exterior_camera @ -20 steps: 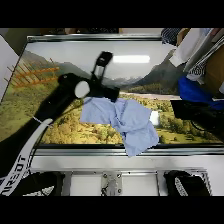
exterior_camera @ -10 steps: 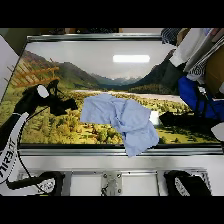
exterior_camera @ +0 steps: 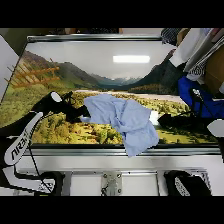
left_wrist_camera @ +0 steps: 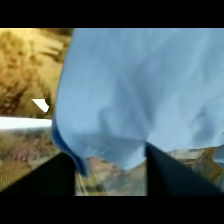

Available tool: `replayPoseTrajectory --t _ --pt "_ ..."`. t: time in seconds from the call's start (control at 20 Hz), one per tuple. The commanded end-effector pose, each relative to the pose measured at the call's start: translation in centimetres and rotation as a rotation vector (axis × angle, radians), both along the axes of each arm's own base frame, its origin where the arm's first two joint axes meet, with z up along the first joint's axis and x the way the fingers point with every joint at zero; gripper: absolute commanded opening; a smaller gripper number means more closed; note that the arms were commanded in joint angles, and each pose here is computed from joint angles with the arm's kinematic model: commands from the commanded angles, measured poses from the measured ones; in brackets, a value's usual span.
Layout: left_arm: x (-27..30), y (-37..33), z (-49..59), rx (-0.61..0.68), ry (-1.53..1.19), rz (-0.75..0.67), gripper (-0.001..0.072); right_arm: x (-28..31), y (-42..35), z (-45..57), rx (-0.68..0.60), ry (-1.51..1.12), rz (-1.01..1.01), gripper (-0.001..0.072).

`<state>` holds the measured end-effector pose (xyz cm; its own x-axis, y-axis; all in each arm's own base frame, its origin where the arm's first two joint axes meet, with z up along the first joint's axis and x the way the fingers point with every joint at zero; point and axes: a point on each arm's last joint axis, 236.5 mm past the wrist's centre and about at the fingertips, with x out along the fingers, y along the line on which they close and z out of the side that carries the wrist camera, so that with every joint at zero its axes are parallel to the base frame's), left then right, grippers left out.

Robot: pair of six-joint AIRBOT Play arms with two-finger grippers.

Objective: Fold the clothes and pants, and hang the long-sleeved shirts on hangers.

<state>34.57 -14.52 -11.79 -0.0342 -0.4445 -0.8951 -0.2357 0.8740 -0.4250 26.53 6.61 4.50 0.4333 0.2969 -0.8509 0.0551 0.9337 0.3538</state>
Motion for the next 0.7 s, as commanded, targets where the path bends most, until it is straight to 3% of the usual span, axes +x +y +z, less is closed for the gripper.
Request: replayPoseTrajectory --t 0.0,0.15,0.3,0.65 --pt "1.8 -1.7 0.7 -0.004 -0.054 -0.044 0.0016 -1.7 -2.4 -2.9 -0.014 0.141 -0.104 0.0581" --pt "3.8 -0.2 2.9 0.039 -0.143 -0.059 0.0009 -3.6 -4.5 -7.9 0.021 0.307 -0.248 0.0582" --pt "5.1 1.9 4.8 0.080 -0.211 -0.054 0.0008 -5.3 -3.9 -12.0 0.047 0.438 -0.263 0.0582" --pt "5.4 4.4 5.6 0.094 -0.212 -0.009 0.0009 -4.8 1.3 -16.3 0.029 0.481 -0.104 0.0576"
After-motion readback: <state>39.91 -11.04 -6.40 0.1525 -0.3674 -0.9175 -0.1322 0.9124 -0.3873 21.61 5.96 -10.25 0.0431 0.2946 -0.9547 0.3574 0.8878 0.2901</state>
